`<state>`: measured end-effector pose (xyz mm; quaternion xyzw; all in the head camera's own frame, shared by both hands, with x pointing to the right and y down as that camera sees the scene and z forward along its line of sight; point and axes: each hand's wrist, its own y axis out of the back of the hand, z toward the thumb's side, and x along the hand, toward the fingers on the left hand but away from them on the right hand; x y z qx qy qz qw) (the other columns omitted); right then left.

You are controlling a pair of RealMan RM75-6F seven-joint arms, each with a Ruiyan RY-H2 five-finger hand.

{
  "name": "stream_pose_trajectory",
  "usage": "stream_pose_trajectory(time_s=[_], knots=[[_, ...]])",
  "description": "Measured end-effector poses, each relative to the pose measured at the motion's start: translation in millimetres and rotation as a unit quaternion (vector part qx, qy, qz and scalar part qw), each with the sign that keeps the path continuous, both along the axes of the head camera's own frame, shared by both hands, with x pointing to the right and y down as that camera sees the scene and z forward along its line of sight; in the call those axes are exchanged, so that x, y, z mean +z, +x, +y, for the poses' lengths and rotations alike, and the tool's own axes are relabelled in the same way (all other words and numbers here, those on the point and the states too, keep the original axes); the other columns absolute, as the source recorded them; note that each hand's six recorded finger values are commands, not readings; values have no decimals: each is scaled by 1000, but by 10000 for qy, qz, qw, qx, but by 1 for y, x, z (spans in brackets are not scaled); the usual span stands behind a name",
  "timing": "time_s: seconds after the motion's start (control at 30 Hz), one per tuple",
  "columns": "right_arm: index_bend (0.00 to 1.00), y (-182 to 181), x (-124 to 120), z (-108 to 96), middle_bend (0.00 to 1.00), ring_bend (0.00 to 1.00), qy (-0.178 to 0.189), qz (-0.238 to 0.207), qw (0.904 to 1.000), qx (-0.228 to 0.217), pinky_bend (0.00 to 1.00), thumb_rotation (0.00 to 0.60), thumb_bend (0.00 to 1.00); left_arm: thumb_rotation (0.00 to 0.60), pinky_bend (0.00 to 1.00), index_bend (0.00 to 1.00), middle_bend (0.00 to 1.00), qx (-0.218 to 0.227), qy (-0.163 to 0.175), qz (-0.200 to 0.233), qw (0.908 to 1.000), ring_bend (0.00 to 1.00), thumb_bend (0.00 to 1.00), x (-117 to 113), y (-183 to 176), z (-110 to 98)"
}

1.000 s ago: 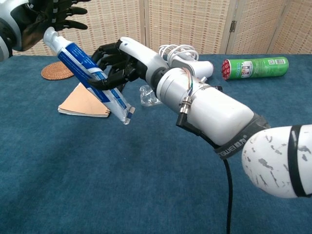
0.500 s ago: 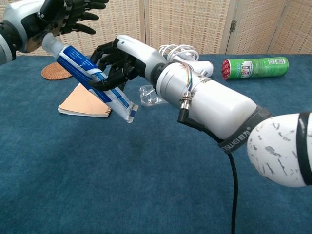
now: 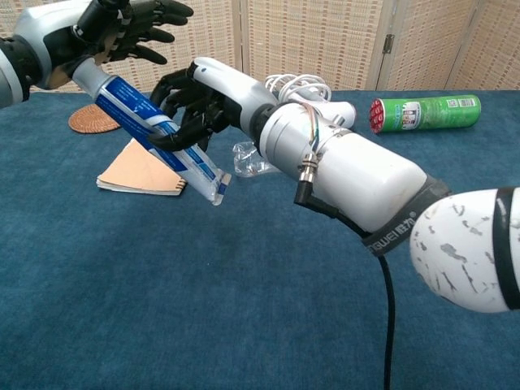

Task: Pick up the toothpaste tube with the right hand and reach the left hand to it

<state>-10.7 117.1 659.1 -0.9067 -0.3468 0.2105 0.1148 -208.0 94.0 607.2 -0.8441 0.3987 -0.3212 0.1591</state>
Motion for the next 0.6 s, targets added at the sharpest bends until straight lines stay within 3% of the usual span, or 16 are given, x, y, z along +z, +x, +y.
stream_pose_trajectory(time_s=[0.6], knots=[[710, -1, 1, 3, 681, 625, -52, 55, 9999, -71, 625, 600, 619, 3, 150, 0, 0, 39, 57, -143, 9999, 0, 21, 1, -2, -1]])
